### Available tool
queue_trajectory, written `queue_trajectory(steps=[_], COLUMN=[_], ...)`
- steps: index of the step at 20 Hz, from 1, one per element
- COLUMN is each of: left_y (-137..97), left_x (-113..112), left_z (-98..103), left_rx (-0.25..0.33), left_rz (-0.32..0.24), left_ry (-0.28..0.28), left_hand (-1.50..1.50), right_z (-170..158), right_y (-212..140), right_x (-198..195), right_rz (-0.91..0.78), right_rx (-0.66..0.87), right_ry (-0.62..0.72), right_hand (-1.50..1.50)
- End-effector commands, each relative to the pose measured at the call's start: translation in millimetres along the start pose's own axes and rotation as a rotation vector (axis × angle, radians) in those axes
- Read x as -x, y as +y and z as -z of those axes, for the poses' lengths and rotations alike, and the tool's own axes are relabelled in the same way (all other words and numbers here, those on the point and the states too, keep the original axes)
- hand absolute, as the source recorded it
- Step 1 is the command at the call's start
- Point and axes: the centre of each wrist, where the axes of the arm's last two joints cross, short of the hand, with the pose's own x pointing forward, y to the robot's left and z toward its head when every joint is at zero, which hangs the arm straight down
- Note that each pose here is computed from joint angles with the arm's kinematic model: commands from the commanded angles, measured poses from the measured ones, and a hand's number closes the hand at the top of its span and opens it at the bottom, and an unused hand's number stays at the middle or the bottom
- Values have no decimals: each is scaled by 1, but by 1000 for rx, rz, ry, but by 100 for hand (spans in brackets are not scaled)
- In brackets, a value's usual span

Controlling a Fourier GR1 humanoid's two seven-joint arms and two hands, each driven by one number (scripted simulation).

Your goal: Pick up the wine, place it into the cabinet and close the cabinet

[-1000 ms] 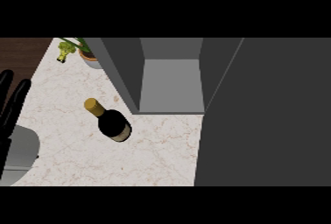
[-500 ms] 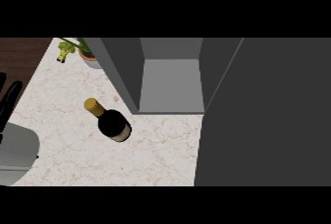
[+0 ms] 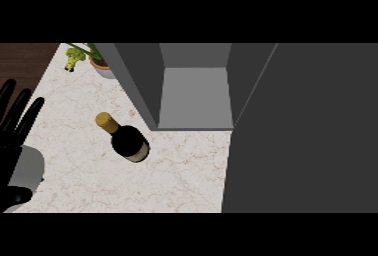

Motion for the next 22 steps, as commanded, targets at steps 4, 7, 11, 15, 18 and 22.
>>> queue_trajectory(steps=[4,7,11,15,18,22], left_y=[19,19,60,42,52,68], left_x=[49,59,71,99,106,121], left_z=[4,20,1,13,23,12], left_rx=[12,-9,-56,-91,-78,-85], left_rz=[-4,-13,5,57,41,41], left_ry=[54,39,24,23,37,44], left_hand=[-150,-150,-150,-150,-150,-150], right_z=[-17,-20,-29,-26,-14,-18], right_y=[11,11,-1,-2,1,8], right_x=[-31,-30,-22,-23,-19,-24], right_rz=[54,42,30,31,24,33], right_rx=[-30,-34,-33,-19,-7,-27], right_ry=[-35,-43,-42,-58,-49,-51], right_hand=[-150,-150,-150,-150,-150,-150])
